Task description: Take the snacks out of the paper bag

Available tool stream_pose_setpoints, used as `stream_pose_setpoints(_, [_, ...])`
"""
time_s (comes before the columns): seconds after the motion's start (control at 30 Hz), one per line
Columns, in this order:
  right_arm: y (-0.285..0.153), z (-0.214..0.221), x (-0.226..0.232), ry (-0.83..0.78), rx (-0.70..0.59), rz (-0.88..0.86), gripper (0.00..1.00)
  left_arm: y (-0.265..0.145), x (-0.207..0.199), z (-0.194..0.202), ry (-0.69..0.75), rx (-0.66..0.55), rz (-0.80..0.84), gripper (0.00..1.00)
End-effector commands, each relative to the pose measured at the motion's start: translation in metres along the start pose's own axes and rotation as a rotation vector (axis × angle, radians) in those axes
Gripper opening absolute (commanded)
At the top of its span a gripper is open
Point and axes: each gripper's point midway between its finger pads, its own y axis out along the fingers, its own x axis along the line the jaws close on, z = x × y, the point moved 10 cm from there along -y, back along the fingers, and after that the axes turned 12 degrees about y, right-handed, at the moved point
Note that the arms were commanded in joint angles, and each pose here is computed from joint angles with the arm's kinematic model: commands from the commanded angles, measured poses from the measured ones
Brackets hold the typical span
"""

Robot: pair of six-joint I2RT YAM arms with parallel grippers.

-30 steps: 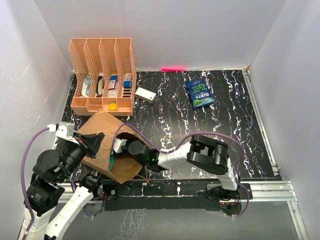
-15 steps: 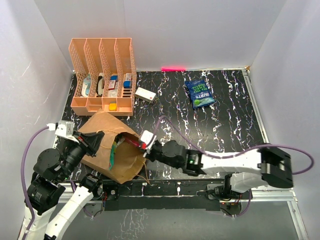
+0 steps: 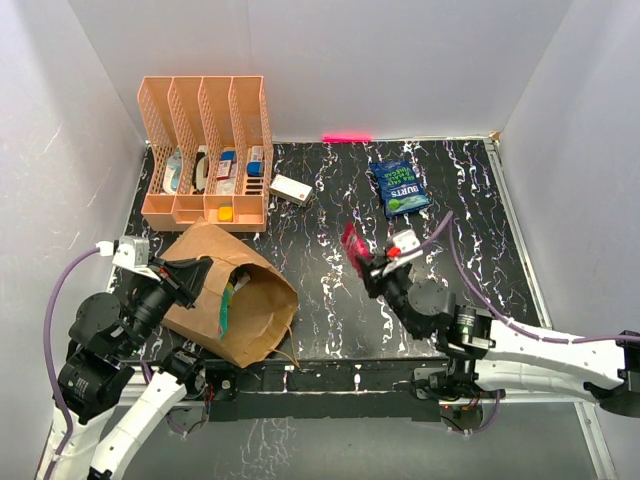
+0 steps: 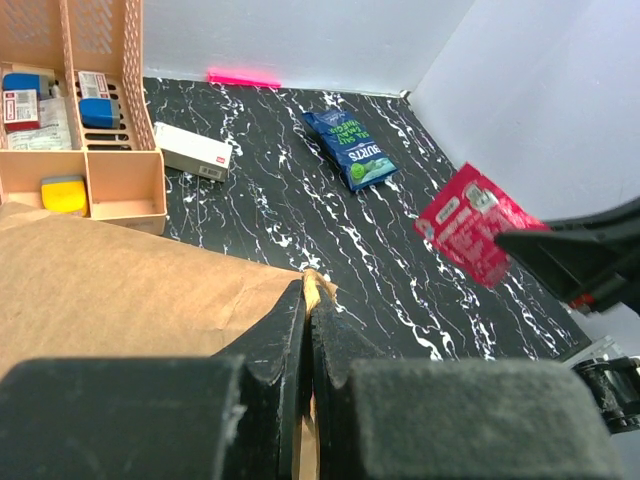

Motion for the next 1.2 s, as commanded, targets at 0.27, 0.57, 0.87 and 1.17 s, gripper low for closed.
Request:
stream_pose_setpoints(0.27, [0.114, -0.020, -0.110, 0.258, 0.058, 0.244, 0.08, 0.000, -0.003, -0.008, 0.006, -0.056, 0.038, 0.00])
stream_pose_setpoints(0.57, [0.212, 0.002, -0.179, 0.670, 0.002, 0.324, 0.08, 0.003, -0.003, -0.001, 0.001, -0.018, 0.037, 0.00])
stream_pose_setpoints(0.87, [0.277, 0.044, -0.221, 0.847, -0.091, 0.489, 0.09, 0.007, -0.005, 0.000, -0.006, 0.012, 0.065, 0.00])
stream_pose_setpoints(1.17, [0.259, 0.072, -0.232, 0.816, -0.039, 0.626, 0.44, 0.009, -0.005, 0.001, -0.009, 0.011, 0.064, 0.00])
